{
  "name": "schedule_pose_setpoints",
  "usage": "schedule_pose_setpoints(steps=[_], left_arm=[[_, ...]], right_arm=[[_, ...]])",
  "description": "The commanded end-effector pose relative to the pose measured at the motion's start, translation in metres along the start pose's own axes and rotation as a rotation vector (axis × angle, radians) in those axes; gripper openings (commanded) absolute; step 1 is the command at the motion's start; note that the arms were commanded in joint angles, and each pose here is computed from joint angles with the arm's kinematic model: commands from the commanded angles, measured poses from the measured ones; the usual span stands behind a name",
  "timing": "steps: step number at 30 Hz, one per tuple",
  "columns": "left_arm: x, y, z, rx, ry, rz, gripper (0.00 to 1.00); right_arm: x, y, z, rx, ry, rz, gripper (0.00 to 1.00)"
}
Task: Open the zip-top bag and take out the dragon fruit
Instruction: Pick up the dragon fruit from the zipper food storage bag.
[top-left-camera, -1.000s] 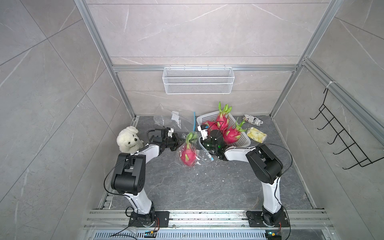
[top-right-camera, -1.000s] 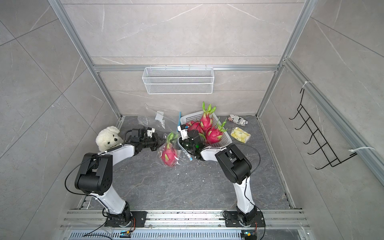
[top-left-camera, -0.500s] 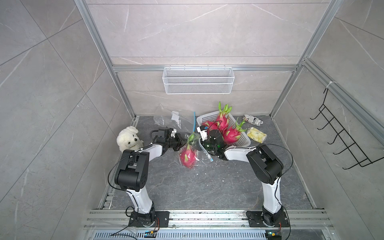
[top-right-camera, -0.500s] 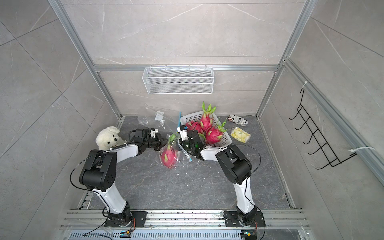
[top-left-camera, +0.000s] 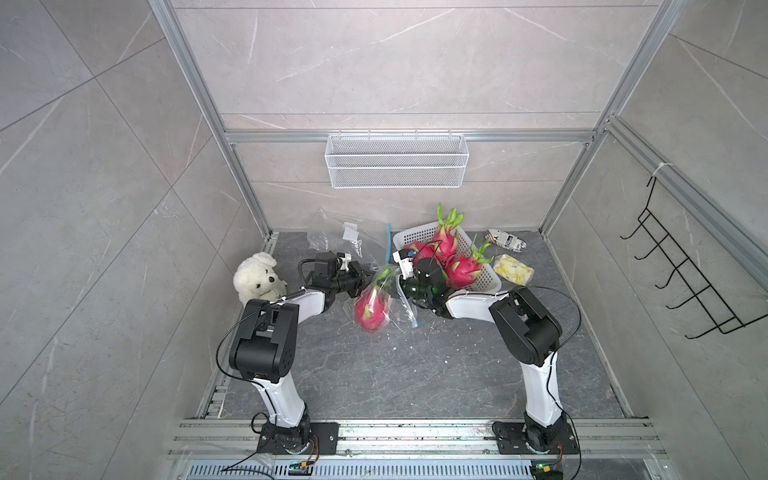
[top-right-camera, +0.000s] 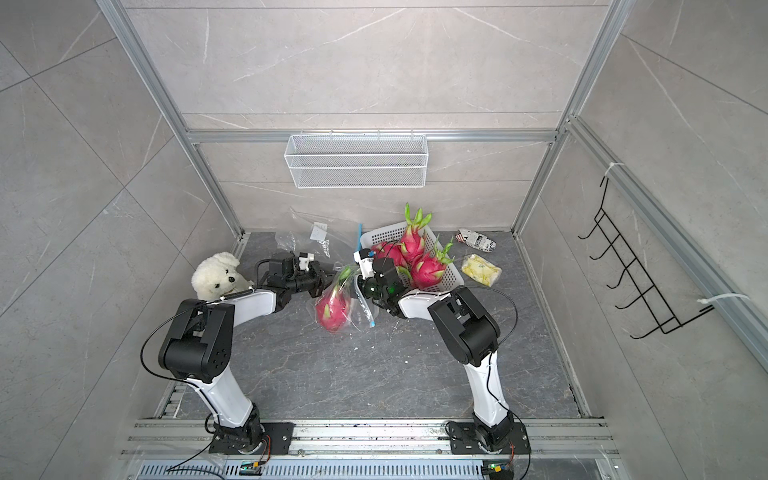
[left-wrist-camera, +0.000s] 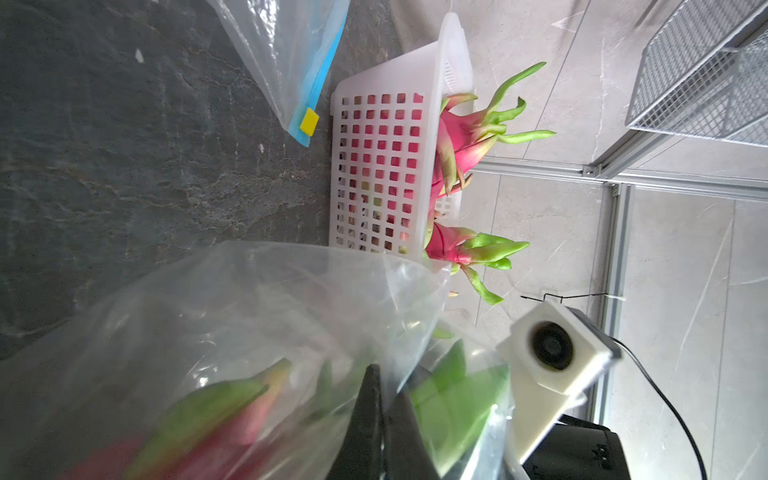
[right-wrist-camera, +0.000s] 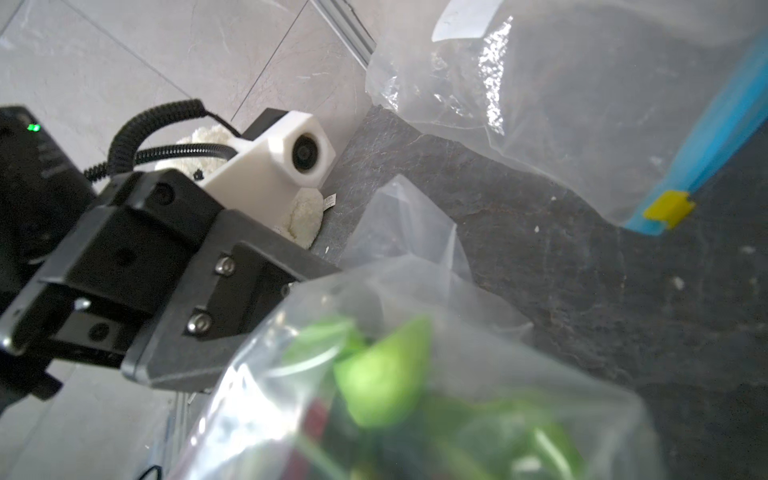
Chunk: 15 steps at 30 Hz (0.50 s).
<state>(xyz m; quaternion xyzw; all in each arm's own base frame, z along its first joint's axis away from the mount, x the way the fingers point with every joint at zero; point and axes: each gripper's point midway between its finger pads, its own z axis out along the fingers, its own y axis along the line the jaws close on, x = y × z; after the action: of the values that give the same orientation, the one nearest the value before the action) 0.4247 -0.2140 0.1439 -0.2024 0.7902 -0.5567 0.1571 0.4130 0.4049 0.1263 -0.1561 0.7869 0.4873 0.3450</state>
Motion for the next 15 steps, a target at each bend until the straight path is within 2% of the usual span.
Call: schedule_pose_setpoints(steps=[1,7,15], left_arm=[[0.016,-0.037,0.003,0.133,0.080,0.071,0.00],[0.010,-0.023,-0.007,0.064,0.051,0.078,0.00],[-0.020,-0.004,-0.049,-0.036,-0.080,0.097,0.00]], right_arm=[[0.022,0.014,0.012,-0.047,0.054,0.003,0.00],[0.017,0.018,-0.003,-0.033,0.036,-0.010,0.00],[0.011,0.032,-0.042,-0.011,0.012,-0.036,0.00]])
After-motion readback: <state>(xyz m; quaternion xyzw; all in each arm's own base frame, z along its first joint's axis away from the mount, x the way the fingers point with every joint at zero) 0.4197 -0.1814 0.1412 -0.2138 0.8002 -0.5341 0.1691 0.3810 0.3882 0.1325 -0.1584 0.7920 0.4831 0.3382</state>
